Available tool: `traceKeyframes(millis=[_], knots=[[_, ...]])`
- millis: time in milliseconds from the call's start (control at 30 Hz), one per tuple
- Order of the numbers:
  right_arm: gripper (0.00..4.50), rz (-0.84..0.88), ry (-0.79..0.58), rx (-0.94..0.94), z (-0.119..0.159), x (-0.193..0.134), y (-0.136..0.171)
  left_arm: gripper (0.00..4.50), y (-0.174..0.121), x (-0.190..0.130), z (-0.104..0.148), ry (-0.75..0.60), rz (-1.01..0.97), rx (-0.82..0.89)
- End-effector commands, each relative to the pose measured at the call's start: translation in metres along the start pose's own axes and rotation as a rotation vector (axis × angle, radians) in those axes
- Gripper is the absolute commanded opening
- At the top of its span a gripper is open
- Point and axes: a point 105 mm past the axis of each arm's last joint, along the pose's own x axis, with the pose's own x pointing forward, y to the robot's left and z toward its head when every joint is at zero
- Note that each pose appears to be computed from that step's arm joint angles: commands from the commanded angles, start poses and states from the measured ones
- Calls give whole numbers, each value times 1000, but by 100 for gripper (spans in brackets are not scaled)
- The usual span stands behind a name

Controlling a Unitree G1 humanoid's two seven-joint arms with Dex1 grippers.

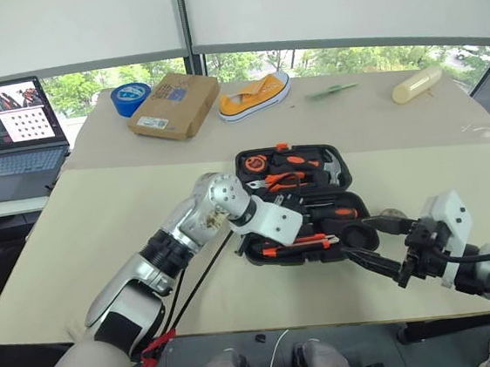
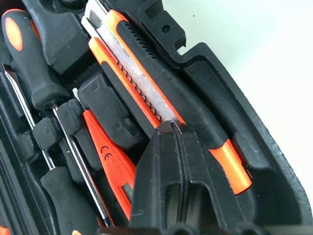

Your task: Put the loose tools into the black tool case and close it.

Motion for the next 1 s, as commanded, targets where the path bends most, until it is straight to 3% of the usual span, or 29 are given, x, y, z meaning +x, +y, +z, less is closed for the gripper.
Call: traceKeyframes(millis=[33, 367, 467, 700, 867, 1000], knots=[[450, 1, -37, -49, 11, 0, 4, 7, -35, 31, -25, 76, -155, -68], [450, 0, -27, -48, 10, -2, 2, 7, -36, 41, -30, 114, -133, -12], [450, 0, -28, -50, 11, -2, 0, 7, -28, 36, -25, 63, -103, -85], [450, -4, -33, -56, 14, -2, -5, 7, 6, -21, 17, -226, -43, -325], [450, -6, -39, -60, 17, -1, -8, 7, 8, -48, 26, -268, -41, -312], [450, -54, -18, -91, 19, -11, -21, 7, 29, -71, 28, -405, 130, -389]])
